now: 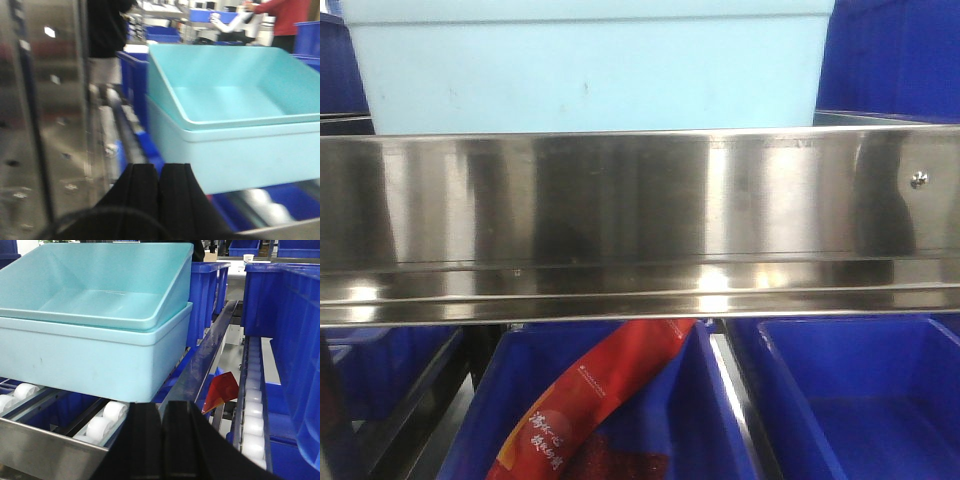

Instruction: Move two blue bins to right shelf middle

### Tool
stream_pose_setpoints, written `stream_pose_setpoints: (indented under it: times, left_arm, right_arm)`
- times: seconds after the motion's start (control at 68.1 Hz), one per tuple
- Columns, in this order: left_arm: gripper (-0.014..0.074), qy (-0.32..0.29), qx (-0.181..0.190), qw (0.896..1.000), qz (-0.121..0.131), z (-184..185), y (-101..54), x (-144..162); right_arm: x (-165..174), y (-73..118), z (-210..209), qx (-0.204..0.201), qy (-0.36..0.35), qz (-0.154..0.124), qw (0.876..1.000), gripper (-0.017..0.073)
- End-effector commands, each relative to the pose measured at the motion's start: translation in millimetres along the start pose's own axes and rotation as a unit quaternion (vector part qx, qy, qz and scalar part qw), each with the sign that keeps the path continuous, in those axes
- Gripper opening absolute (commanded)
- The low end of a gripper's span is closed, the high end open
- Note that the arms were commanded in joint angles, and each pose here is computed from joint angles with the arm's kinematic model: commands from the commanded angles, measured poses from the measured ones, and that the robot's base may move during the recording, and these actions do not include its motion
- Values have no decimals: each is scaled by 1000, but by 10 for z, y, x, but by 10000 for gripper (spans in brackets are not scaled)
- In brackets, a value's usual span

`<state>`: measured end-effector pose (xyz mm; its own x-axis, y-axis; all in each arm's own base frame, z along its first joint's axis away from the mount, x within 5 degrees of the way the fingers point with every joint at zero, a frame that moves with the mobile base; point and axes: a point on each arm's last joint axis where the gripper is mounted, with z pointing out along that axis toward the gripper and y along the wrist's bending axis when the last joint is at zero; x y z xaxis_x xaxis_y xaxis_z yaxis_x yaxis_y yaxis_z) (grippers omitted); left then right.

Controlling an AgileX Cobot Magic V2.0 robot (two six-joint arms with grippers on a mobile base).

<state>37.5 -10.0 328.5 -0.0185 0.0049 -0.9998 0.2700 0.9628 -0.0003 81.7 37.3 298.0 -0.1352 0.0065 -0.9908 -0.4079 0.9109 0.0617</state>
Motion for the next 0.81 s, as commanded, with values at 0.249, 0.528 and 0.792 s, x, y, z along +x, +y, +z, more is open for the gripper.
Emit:
stream_pose_setpoints:
  times: [0.249, 0.528, 0.792]
  left_arm:
    - [-111, -30, -99, 994, 19, -5, 67, 592]
    - [-111, -20, -102, 994, 16, 186, 109, 1196]
    - [-111, -48, -103, 993, 19, 185, 110, 1155]
  right_arm:
    - [-16, -1, -6, 0, -14, -3, 1000, -162]
    - [-17, -1, -9, 0, -15, -3, 1000, -162]
    - [-17, -1, -9, 0, -15, -3, 1000, -162]
